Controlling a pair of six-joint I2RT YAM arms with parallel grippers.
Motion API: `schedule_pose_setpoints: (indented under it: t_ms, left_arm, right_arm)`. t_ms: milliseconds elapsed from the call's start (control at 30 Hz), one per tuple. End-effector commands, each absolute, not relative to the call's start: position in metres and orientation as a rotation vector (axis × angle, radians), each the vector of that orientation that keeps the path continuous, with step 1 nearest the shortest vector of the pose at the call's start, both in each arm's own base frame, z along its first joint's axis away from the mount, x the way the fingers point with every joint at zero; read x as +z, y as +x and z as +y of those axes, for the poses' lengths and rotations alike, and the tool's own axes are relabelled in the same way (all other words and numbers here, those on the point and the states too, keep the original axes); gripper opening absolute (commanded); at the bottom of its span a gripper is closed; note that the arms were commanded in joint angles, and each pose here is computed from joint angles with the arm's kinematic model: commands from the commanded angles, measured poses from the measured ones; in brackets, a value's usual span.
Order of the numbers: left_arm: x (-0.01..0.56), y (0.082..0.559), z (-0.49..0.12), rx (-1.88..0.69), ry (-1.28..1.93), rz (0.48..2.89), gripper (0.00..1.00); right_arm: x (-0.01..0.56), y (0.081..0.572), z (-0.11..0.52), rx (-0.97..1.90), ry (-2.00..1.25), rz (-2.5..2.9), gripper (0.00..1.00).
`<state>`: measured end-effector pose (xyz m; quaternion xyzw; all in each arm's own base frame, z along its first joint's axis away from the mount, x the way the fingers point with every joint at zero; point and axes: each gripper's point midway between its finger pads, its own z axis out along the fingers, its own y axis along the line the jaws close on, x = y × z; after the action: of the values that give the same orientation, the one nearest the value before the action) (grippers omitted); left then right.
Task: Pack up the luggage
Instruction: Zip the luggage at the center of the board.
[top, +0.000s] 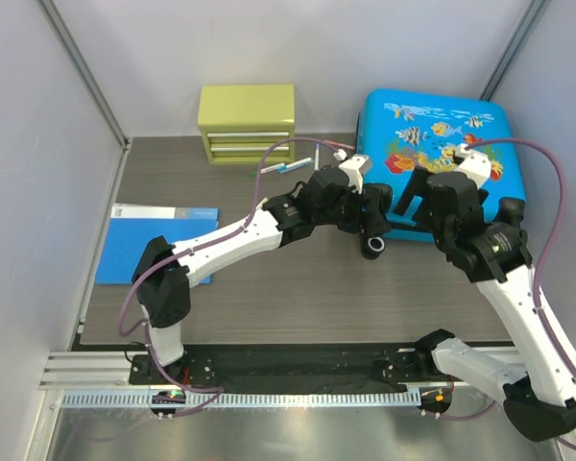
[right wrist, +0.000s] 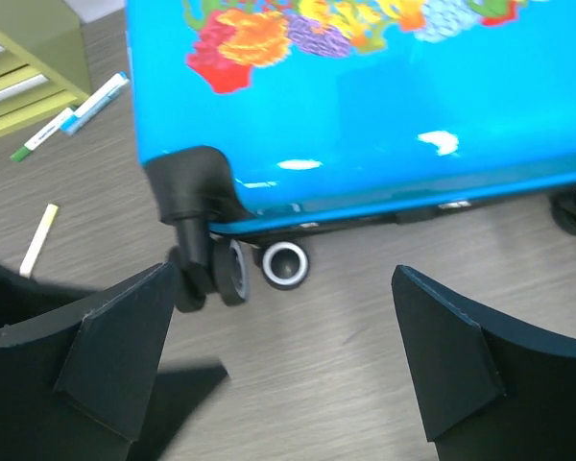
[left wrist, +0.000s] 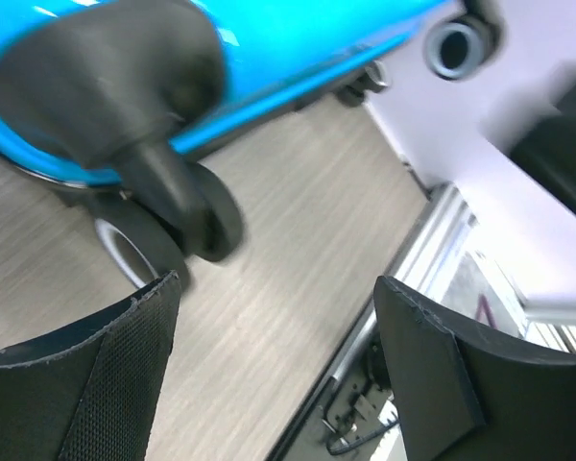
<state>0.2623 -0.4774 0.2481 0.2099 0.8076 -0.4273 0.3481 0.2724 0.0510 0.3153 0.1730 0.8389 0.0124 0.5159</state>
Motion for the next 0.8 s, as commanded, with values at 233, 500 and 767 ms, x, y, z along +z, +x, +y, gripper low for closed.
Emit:
schedule_pose_setpoints:
  t_ms: [233,500,767]
  left_arm:
    - [0.209,0.299,-0.455,-0.863,0.397,2.271,0.84]
    - [0.208,0.296,-0.488,-1.058,0.378,2.246,0.86]
    - [0.210,0.298,-0.515,-1.238,0.328,2.227,0.86]
  right_arm:
    - [0.277,0.224,0.029,0.050,0.466,2.074,1.00]
    - [0.260,0.217,0.028,0.026,0.430,2.124,1.00]
    - [0.226,0.208,0.039,0.064,0.314,2.210,1.00]
